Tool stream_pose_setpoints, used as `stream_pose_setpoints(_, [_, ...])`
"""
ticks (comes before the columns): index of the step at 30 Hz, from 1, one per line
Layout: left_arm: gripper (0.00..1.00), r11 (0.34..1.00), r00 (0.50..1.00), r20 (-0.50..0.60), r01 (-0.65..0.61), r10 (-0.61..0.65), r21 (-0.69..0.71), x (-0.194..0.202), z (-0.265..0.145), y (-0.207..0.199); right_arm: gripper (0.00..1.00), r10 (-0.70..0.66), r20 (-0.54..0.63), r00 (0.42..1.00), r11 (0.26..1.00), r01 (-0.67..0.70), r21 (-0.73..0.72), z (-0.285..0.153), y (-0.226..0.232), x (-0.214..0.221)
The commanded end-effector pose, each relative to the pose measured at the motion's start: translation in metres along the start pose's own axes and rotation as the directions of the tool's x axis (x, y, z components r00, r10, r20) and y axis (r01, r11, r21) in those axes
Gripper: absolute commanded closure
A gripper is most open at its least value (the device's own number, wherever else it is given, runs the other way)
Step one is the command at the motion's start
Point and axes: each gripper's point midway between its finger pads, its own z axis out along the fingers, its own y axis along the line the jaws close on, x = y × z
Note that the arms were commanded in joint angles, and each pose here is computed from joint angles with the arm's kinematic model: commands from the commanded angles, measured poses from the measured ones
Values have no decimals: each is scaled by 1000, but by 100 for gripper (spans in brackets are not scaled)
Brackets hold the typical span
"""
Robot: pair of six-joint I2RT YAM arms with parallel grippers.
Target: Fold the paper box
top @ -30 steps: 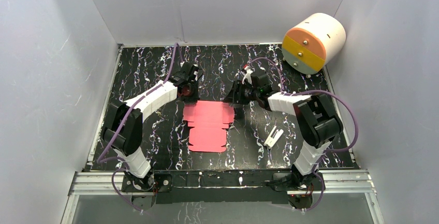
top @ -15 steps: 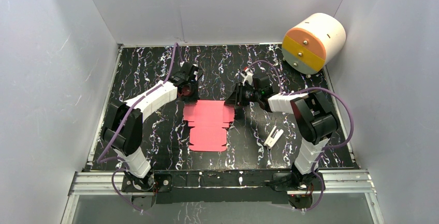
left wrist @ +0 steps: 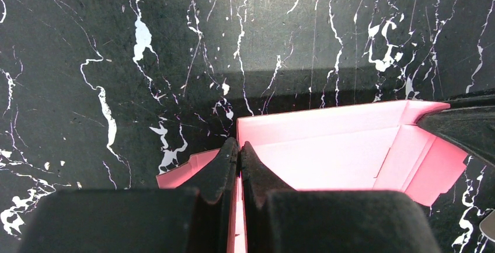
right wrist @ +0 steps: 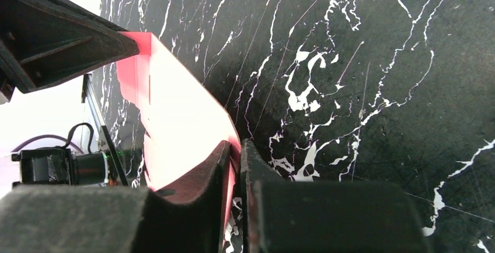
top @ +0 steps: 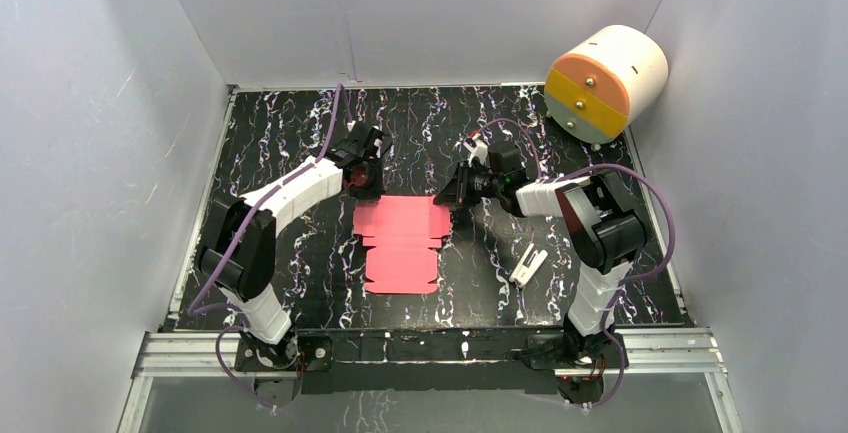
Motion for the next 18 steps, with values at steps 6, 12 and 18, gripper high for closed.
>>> stream_pose_setpoints(6, [100,998,1000,18,14,-16,69,-4,-6,-14,88,-70,3,998,997,70,21,3,9,-20])
stream_pose_setpoints(12, [100,996,1000,4,22,-23,90,-4,0,-20,88,-108,-34,994,979,112,170,1,-5,-29])
stream_pose_setpoints(18, [100,995,1000,-5,27,-27,97,-3,5,-23,86,-153,-76,985,956,167,242,5,-7,-34])
